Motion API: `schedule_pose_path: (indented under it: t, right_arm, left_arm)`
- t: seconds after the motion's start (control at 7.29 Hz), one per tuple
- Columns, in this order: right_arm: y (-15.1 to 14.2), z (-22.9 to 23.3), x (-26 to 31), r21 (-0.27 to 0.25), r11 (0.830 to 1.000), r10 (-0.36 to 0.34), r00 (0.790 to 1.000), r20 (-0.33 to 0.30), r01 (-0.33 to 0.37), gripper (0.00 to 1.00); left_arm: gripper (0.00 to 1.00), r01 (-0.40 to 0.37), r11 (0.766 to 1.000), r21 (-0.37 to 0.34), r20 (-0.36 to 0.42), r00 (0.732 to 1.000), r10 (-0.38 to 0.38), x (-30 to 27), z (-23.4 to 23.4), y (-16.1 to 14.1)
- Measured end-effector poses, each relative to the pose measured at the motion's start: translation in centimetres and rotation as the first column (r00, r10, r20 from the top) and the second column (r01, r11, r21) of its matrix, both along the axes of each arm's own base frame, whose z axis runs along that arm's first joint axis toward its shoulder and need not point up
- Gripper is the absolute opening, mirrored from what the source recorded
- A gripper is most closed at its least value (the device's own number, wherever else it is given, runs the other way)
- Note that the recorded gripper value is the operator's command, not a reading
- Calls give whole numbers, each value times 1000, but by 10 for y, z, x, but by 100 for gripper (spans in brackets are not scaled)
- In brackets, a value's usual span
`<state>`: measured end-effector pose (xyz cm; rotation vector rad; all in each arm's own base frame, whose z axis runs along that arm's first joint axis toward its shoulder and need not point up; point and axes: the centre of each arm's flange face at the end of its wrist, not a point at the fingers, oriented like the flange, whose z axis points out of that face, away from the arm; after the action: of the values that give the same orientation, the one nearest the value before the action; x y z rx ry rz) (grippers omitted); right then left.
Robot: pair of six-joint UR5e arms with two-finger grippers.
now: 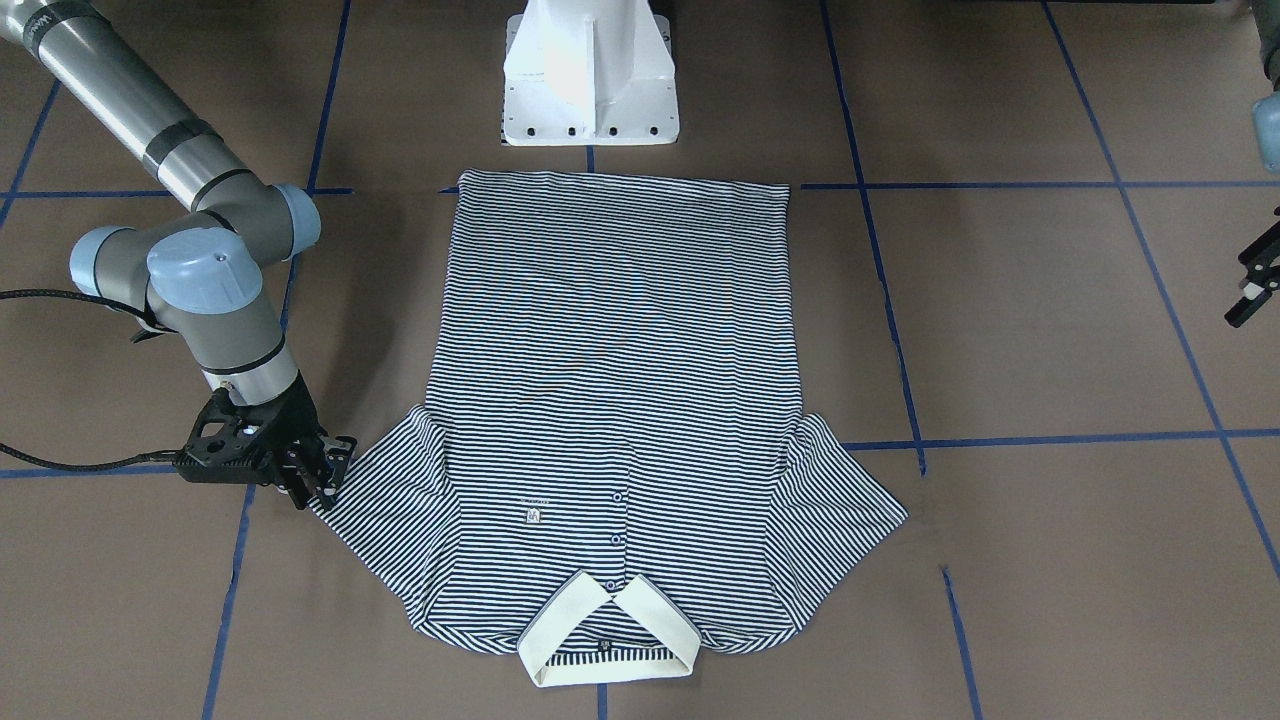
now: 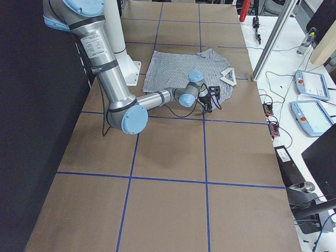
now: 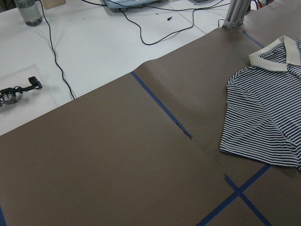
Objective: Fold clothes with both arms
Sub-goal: 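Move the right gripper toward the sleeve nearest it, then fold the sleeve nearest the right gripper inward onto the shirt body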
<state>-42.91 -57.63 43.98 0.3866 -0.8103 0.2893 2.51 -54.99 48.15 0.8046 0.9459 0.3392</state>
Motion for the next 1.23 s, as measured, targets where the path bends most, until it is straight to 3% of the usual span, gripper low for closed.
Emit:
schedule_pose_path:
  t: [0.41, 0.96, 1.23]
  right_arm:
    - [-1, -17, 0, -2, 1000, 12, 1000, 20, -12, 0]
    - [-7, -155, -72, -110, 984, 141, 990, -6, -141, 0]
    - [-8, -197, -124, -121, 969, 216, 976, -17, -217, 0]
  left_arm:
    - [100, -2, 1000, 1, 2, 1000, 2, 0, 3, 3]
    - [100, -4, 1000, -2, 4, 1000, 4, -1, 6, 6]
    - [100, -3, 1000, -3, 4, 1000, 3, -1, 7, 6]
